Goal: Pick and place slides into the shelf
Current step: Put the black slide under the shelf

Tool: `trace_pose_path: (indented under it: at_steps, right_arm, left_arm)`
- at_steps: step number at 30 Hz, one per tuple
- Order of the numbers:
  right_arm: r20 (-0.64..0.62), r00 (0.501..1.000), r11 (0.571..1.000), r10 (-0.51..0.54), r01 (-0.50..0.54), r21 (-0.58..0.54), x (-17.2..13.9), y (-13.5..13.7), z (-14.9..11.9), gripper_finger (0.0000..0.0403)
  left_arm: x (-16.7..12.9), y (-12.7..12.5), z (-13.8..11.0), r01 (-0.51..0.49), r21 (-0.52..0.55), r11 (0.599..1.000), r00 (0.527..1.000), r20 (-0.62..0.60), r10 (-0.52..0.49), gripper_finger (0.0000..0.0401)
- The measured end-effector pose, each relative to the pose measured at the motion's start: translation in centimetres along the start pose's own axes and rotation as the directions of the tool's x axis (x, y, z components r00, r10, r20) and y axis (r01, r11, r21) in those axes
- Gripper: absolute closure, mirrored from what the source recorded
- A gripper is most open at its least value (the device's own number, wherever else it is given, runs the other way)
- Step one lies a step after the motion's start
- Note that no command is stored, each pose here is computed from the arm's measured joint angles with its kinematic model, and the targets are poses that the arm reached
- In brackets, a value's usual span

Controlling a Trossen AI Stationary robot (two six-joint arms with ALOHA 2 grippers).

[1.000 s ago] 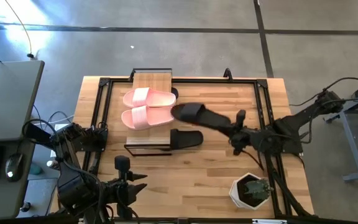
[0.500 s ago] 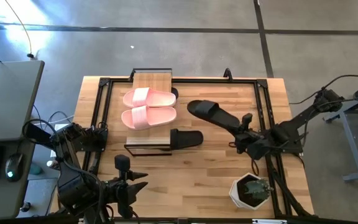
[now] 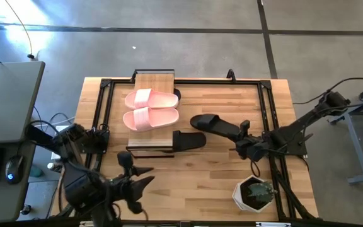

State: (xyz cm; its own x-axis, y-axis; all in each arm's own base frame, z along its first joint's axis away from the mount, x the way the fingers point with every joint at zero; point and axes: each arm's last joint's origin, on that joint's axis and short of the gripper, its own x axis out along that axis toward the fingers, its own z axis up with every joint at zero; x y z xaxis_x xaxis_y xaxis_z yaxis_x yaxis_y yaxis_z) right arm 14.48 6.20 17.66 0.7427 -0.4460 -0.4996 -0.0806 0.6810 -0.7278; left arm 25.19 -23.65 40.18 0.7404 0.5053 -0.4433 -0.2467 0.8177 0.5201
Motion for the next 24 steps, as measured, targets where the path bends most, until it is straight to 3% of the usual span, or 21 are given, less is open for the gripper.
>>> trace_pose_path:
  at_steps: [7, 24]
  right_arm:
    - [-0.006, 0.995, 0.995, 0.100, -0.100, 0.008, 1.2, 0.2, -0.9, 0.0366]
    - [0.068, 0.993, 0.993, 0.095, -0.100, 0.069, 4.1, 0.5, -3.5, 0.0348]
  left_arm:
    - [2.9, 1.5, 0.6, -0.058, -0.040, 0.998, 0.997, -0.061, 0.055, 0.0290]
    - [8.1, 5.2, 1.3, -0.171, -0.015, 0.985, 0.971, -0.173, 0.166, 0.0290]
